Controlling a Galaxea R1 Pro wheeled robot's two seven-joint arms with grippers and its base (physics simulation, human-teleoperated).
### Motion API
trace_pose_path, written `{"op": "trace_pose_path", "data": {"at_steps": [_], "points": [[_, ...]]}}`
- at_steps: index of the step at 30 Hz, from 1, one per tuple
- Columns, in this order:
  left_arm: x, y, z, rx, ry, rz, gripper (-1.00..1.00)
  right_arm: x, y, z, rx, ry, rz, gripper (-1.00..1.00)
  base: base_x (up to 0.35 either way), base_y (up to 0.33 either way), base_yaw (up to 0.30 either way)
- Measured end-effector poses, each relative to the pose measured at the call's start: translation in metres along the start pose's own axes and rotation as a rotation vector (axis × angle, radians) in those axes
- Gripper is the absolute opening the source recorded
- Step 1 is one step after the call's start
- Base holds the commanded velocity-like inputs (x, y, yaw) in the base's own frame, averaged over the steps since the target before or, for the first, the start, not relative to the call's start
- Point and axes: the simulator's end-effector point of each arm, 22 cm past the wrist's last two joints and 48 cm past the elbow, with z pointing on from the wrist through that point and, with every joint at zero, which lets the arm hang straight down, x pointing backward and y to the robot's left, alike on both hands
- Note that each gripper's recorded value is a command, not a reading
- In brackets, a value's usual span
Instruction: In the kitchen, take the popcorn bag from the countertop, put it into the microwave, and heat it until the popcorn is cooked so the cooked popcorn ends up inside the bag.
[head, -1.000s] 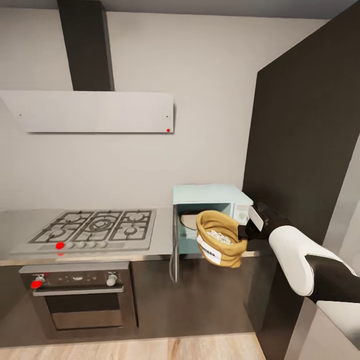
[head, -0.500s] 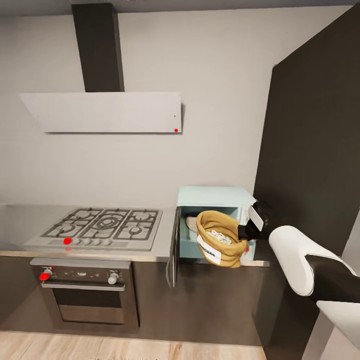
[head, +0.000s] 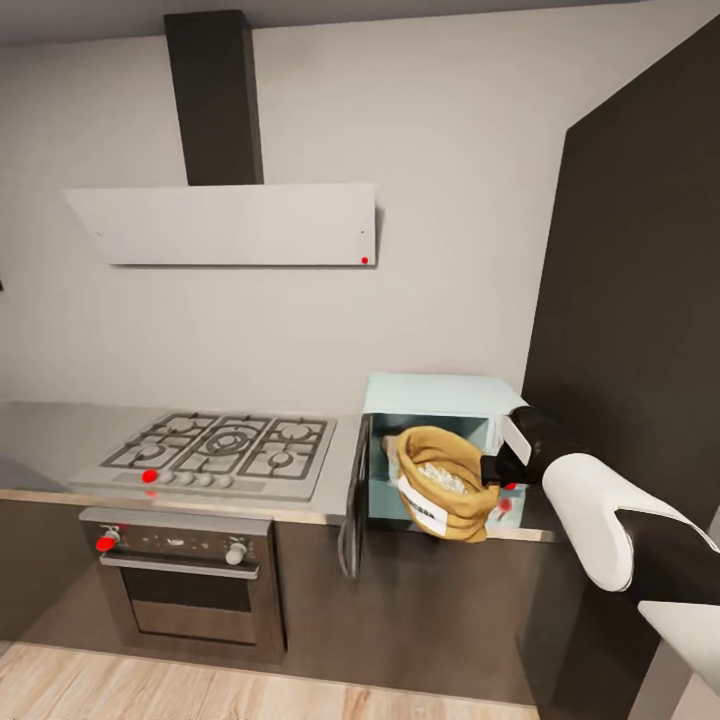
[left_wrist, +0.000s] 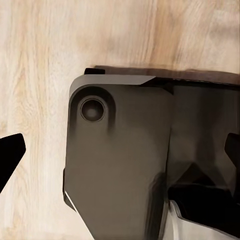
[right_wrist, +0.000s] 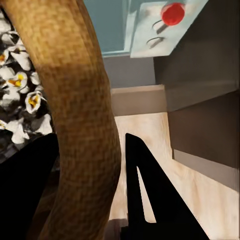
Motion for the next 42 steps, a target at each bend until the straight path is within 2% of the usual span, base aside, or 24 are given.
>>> {"op": "trace_pose_path", "data": {"at_steps": [7, 12, 42], "points": [[0.000, -0.003, 0.000, 0.004, 0.001, 0.000, 1.00, -0.001, -0.026, 0.001, 0.025, 0.001, 0.027, -1.00, 0.000, 0.000, 0.000], [0.002, -0.012, 0.000, 0.015, 0.003, -0.002, 1.00, -0.001, -0.026, 0.002, 0.023, 0.003, 0.029, -1.00, 0.001, 0.000, 0.000], [0.004, -0.012, 0.000, 0.015, 0.008, -0.001, 1.00, 0.000, -0.026, 0.005, 0.023, 0.007, 0.029, -1.00, 0.097, 0.028, 0.000]]}}
